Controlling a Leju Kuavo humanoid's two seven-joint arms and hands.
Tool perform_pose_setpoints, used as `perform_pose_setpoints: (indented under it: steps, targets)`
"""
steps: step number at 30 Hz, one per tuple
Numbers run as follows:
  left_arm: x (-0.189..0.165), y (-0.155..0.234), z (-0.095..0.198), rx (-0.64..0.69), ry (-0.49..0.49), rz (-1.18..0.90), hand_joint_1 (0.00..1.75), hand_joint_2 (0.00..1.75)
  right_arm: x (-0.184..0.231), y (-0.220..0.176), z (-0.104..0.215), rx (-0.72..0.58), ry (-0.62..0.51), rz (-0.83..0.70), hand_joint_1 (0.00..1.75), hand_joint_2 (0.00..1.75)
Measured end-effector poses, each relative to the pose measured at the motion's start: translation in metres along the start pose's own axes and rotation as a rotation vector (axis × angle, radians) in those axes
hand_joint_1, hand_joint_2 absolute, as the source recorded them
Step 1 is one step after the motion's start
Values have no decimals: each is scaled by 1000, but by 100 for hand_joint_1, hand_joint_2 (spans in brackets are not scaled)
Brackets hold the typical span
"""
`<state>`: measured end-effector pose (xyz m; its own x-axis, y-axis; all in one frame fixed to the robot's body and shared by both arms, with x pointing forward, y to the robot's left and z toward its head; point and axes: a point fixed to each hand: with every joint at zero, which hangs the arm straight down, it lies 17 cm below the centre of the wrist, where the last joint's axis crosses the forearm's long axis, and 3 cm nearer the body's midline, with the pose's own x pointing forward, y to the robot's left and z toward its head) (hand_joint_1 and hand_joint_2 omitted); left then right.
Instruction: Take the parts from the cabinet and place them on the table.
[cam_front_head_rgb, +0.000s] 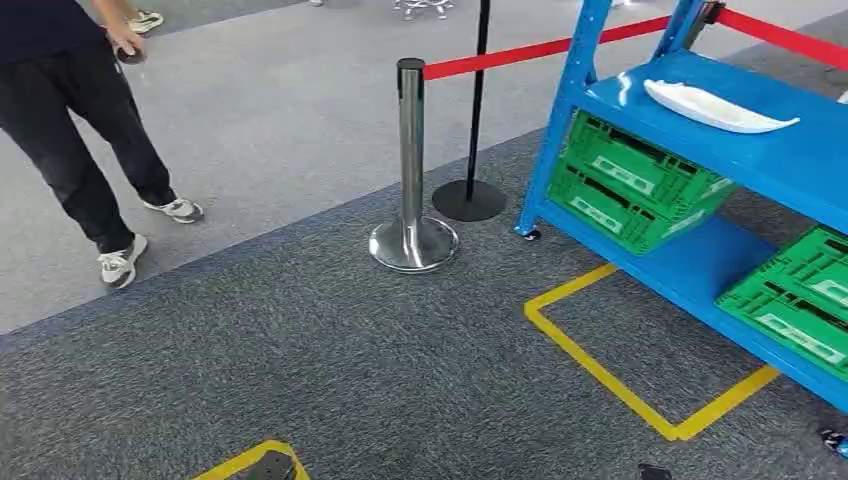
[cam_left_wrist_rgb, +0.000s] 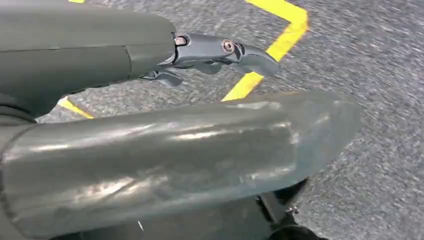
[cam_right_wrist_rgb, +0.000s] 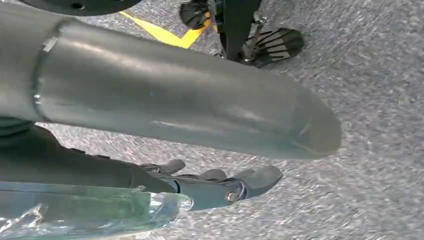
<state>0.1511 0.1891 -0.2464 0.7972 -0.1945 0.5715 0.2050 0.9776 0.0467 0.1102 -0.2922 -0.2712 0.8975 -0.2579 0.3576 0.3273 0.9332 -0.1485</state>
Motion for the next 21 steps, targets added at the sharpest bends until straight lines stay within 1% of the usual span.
perform_pose_setpoints:
  steps: [3, 7, 10, 21]
  targets:
    - [1, 0, 0, 0, -1, 0, 0, 0, 4, 1, -1, 1, -5, 0, 0, 0]
    - [3, 0, -1, 0, -4, 0, 0, 0, -6, -2, 1, -4, 8, 5, 0, 0]
    - [0, -1, 0, -1, 1, 0, 0, 0, 0, 1, 0, 1, 0, 6, 0, 0]
    - [2, 0, 0, 1, -5, 0, 0, 0, 1, 2, 0, 3, -3, 11, 0, 0]
